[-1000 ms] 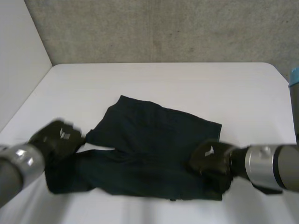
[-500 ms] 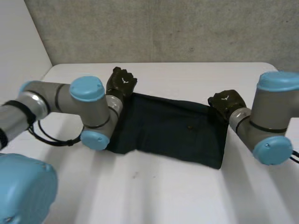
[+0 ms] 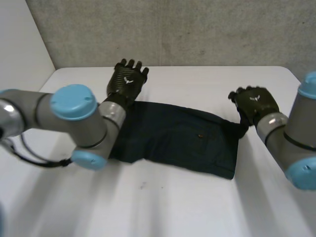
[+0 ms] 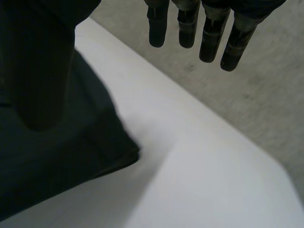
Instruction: Fold the shorts.
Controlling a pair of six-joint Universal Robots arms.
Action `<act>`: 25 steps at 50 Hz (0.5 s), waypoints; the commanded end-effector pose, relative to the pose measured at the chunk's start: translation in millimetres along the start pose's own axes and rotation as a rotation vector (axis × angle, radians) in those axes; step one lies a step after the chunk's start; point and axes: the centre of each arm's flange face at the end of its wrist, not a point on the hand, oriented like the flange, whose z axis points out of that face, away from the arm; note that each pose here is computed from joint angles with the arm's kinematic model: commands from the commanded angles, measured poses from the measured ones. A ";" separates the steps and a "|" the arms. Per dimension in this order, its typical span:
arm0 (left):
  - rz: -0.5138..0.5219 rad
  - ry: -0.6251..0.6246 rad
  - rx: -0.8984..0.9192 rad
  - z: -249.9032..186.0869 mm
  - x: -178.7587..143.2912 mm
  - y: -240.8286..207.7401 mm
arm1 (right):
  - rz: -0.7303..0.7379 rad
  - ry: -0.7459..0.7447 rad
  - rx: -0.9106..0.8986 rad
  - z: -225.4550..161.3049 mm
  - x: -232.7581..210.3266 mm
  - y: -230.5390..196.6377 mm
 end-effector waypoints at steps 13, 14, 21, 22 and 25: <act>-0.402 0.014 -0.248 -101.4 -17.4 23.4 | 0.176 -0.178 -0.181 -34.5 -41.0 73.0; -0.403 0.009 -0.252 -101.4 -18.8 25.1 | 0.176 -0.175 -0.176 -32.7 -41.4 74.4; -0.403 0.001 -0.257 -100.9 -21.3 27.3 | 0.172 -0.160 -0.151 -22.2 -40.8 80.5; -0.403 0.001 -0.257 -100.9 -21.3 27.3 | 0.171 -0.157 -0.147 -21.8 -40.0 80.0; -0.403 -0.001 -0.256 -101.5 -21.8 26.6 | 0.164 -0.154 -0.139 -22.2 -38.9 78.4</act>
